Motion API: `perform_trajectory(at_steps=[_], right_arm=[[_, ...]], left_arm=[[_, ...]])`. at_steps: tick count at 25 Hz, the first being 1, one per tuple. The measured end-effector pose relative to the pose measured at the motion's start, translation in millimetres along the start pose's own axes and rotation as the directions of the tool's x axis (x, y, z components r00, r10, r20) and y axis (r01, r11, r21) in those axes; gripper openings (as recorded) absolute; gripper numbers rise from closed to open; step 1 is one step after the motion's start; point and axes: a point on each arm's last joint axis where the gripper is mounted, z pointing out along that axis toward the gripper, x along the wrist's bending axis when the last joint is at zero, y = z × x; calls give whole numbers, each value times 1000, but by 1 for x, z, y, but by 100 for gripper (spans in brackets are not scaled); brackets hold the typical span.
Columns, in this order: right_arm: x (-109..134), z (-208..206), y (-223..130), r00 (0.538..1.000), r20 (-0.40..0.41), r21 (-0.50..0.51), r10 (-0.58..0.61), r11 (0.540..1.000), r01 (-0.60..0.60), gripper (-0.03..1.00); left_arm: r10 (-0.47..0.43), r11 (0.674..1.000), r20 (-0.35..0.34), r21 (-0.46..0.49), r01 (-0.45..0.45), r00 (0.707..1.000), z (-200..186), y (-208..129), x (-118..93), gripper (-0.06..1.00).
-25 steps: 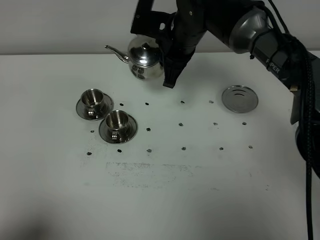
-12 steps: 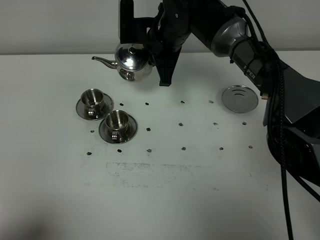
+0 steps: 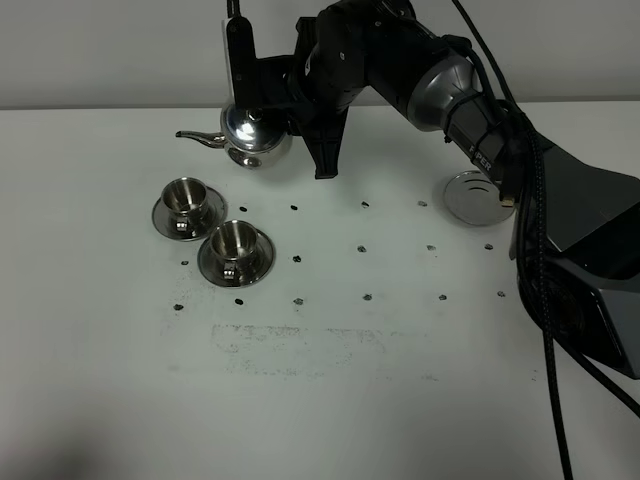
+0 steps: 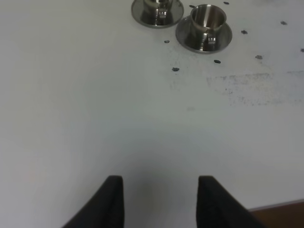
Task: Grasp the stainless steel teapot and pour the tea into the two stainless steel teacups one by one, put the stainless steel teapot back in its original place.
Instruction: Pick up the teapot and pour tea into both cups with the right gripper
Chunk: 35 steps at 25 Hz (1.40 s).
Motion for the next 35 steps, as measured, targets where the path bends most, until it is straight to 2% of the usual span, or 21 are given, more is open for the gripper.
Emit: perform_trajectory(at_steps=[13,23,35], right_arm=[[-10,4,1,987,128,-1,-101,995,102,20],[4,33,-1,980,93,62,-174,984,169,20],[14,39,26,939,134,127,-317,945,301,20]], left_arm=[[0,1000,0,0,0,1000,0,0,0,37],[0,1000,0,0,0,1000,0,0,0,37],[0,1000,0,0,0,1000,0,0,0,37]])
